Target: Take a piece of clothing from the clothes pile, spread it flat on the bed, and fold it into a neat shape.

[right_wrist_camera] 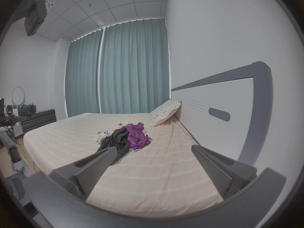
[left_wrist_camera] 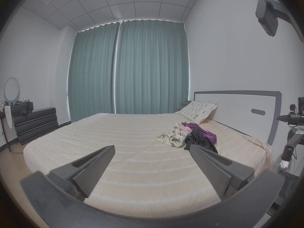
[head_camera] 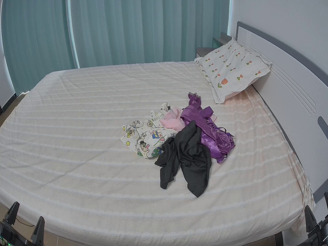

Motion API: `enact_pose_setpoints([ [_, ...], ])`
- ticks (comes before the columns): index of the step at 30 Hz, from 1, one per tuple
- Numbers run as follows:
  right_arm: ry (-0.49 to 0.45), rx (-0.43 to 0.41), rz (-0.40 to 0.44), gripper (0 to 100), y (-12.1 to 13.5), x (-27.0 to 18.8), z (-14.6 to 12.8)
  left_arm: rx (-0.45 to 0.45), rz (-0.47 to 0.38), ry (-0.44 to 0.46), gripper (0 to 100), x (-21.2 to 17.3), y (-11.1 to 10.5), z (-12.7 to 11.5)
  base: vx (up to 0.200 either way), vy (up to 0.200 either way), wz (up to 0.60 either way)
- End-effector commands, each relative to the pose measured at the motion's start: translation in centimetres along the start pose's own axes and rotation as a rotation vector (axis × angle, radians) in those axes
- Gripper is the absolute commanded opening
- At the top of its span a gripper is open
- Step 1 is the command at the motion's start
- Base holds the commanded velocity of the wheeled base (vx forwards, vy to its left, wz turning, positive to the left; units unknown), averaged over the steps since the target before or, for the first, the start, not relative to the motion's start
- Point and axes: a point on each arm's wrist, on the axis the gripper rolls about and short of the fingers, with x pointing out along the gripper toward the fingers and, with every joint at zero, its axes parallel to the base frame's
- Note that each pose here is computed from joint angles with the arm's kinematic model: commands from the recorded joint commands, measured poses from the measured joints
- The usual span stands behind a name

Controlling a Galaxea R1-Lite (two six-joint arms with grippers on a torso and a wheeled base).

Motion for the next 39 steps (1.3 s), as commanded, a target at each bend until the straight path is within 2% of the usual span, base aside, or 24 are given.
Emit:
enact_pose_setpoints([
  [1,0.001,0.003,0.001,100,0.0,0.0,-0.5,0.0,0.0,-0.003,100,0.0,0.0,-0.5,0.0,0.0,0.0],
  [7,-0.022,0.01,0.006,100,0.0,-0.1,-0.1,0.0,0.0,-0.003,100,0.0,0.0,-0.5,0.0,0.0,0.0],
  [8,-0.045,0.024,0.02,100,0.0,-0.2,1.0,0.0,0.0,-0.003,100,0.0,0.0,-0.5,0.0,0.0,0.0],
  [9,-0.104,0.07,0.04,100,0.0,-0.7,4.0,0.0,0.0,-0.003,100,0.0,0.0,-0.5,0.0,0.0,0.0],
  [10,-0.115,0.126,0.069,100,-0.1,-0.9,6.4,0.0,0.0,-0.003,100,0.0,0.0,-0.5,0.0,0.0,0.0],
  [11,-0.087,0.152,0.074,100,-0.1,-0.6,6.9,0.0,0.0,-0.003,100,0.0,0.0,-0.5,0.0,0.0,0.0],
  [12,-0.012,0.164,0.084,100,-0.1,0.1,6.8,0.0,0.0,-0.003,100,0.0,0.0,-0.5,0.0,0.0,0.0],
  [14,0.039,0.151,0.097,100,-0.1,0.5,6.5,0.0,0.0,-0.003,100,0.0,0.0,-0.5,0.0,0.0,0.0],
  [16,0.157,0.155,0.176,100,0.1,2.1,6.3,0.0,0.0,-0.003,100,0.0,0.0,-0.5,0.0,0.0,0.0],
  [17,0.157,0.155,0.176,100,0.1,2.1,6.3,0.0,0.0,-0.003,100,0.0,0.0,-0.5,0.0,0.0,0.0],
  [18,0.212,0.183,0.206,100,0.3,3.4,7.0,0.0,0.0,-0.003,100,0.0,0.0,-0.5,0.0,0.0,0.0],
  [20,0.229,0.233,0.25,100,0.6,4.5,8.0,0.0,0.0,-0.003,100,0.0,0.0,-0.5,0.0,0.0,0.0],
  [21,0.285,0.305,0.286,100,1.0,6.3,8.6,0.0,0.0,-0.003,100,0.0,0.0,-0.5,0.0,0.0,0.0],
  [24,0.36,0.379,0.274,100,1.6,9.8,8.9,0.0,0.0,-0.003,100,0.0,0.0,-0.5,0.0,0.0,0.0],
  [29,0.454,0.391,0.248,100,2.5,15.8,7.6,0.0,0.0,-0.003,100,0.0,0.0,-0.5,0.0,0.0,0.0],
  [30,0.454,0.391,0.248,100,2.5,15.8,7.6,0.0,0.0,-0.003,100,0.0,0.0,-0.5,0.0,0.0,0.0],
  [31,0.489,0.388,0.234,100,2.8,17.8,6.6,0.0,0.0,-0.003,100,0.0,0.0,-0.5,0.0,0.0,0.0],
  [34,0.52,0.394,0.226,100,3.2,20.1,5.4,0.0,0.0,-0.003,100,0.0,0.0,-0.5,0.0,0.0,0.0],
  [39,0.566,0.461,0.191,100,4.0,23.9,2.4,0.0,0.0,-0.003,100,0.0,0.0,-0.5,0.0,0.0,0.0],
])
